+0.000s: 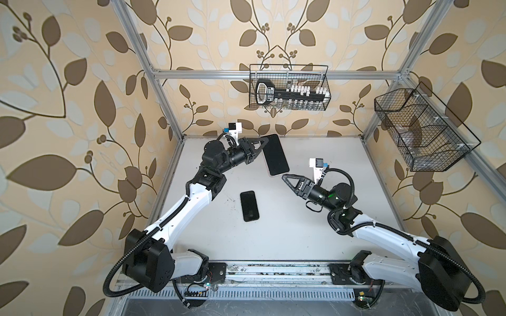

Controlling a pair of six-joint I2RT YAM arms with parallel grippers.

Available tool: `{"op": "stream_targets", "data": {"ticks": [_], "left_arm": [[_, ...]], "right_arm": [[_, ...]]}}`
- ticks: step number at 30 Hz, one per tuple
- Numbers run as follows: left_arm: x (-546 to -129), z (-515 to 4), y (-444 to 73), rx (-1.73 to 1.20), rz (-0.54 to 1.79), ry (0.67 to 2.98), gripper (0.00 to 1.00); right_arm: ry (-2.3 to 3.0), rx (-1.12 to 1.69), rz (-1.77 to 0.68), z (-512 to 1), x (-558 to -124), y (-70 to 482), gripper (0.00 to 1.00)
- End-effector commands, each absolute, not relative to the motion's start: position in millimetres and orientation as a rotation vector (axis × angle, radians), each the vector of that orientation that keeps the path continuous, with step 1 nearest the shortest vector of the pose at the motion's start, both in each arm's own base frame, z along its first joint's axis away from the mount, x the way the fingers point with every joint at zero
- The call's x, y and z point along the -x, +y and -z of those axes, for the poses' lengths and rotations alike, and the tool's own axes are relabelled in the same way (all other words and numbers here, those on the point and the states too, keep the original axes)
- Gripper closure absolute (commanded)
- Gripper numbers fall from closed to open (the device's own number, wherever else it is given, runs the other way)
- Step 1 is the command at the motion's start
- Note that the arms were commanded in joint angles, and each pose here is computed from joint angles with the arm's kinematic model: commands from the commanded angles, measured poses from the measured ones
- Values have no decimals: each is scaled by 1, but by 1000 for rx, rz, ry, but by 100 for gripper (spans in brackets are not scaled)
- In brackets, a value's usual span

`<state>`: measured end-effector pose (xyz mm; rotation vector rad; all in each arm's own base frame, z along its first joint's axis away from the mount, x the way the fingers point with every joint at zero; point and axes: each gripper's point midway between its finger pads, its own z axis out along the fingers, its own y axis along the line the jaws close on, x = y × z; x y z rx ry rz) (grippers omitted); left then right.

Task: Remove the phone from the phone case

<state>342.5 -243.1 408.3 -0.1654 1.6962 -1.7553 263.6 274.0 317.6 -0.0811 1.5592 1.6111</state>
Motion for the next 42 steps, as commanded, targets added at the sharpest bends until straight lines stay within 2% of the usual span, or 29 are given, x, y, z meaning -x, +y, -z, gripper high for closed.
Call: {"op": "stream_targets", "data": {"ticks": [1, 42], "left_arm": [[-331, -442, -241, 74, 1790, 1576, 100], [-320, -457, -239, 67, 1866, 1515, 100]], "right_arm": [[1482, 121, -1637, -345, -256, 272, 42], [1492, 112, -1635, -339, -269, 277, 42]]}}
